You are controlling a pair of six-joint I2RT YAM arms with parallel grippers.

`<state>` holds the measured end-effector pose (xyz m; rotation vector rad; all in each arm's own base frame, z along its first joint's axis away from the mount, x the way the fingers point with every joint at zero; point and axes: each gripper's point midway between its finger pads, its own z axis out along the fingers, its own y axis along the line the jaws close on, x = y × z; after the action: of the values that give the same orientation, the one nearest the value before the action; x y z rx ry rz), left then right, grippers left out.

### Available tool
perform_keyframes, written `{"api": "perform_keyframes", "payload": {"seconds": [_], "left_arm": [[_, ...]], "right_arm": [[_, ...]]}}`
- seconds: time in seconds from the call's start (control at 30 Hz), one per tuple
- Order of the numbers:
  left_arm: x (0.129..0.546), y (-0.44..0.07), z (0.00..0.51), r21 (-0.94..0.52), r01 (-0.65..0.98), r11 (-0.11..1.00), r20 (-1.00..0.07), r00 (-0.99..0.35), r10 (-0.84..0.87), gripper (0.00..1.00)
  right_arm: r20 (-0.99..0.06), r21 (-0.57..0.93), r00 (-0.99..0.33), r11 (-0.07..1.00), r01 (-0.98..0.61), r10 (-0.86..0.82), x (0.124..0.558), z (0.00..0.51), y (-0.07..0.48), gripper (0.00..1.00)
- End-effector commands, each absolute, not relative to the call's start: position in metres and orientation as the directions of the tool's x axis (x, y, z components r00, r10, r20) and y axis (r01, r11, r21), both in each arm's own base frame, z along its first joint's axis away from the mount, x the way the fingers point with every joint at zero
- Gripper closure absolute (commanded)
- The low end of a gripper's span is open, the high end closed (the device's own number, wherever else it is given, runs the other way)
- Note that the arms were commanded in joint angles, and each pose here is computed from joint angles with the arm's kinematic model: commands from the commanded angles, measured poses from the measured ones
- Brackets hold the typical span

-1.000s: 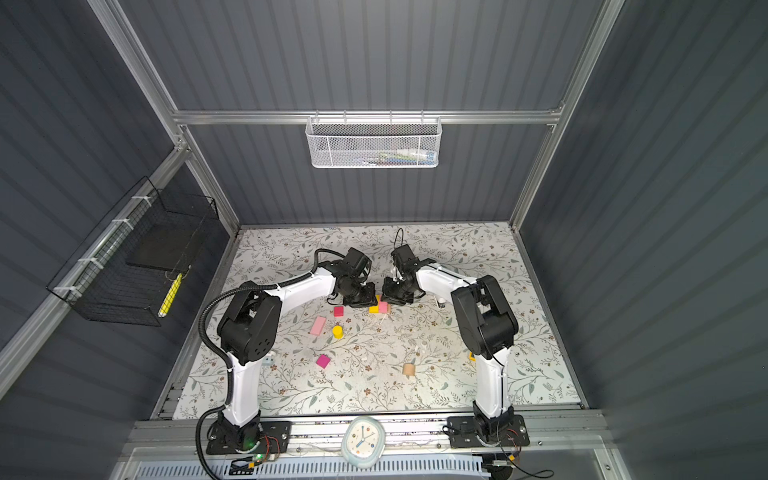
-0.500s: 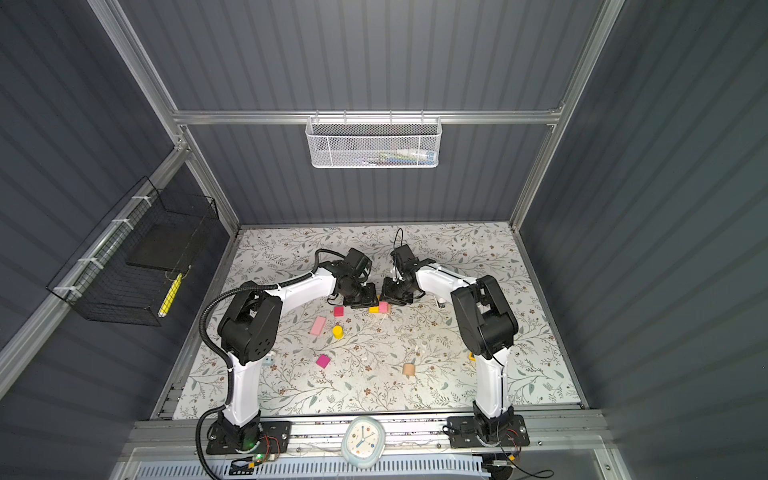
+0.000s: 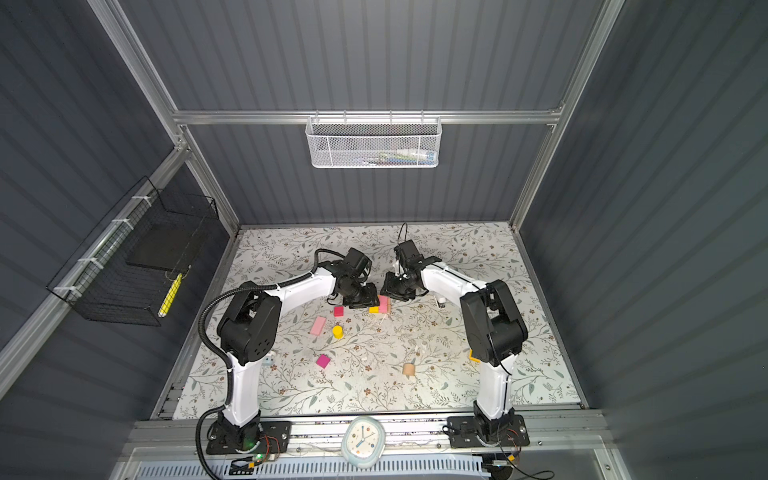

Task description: Build the wood block tower

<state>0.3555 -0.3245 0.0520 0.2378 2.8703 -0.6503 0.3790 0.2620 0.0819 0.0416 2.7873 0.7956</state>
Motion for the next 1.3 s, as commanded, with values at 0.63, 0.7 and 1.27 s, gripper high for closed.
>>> {"api": "perform_keyframes", "payload": {"seconds": [0.63,0.7,1.27], "left_arm": [[0.344,-0.31,0.107,-0.441,0.189,0.878,-0.282,-0.957,0.064,0.52],[0.343,-0.312,0.1,-0.449,0.18,0.875,-0.268,-0.962,0.06,0.48],[0.35,-0.326,0.063,-0.461,0.165,0.872,-0.208,-0.975,0.074,0.52]], "right_arm": [[-0.311,0.489,-0.93,0.872,0.022,0.197,0.355,0.11,0.214,0.54],[-0.312,0.489,-0.929,0.872,0.025,0.201,0.353,0.11,0.211,0.54],[-0.303,0.492,-0.924,0.869,0.057,0.232,0.353,0.105,0.197,0.53]]}}
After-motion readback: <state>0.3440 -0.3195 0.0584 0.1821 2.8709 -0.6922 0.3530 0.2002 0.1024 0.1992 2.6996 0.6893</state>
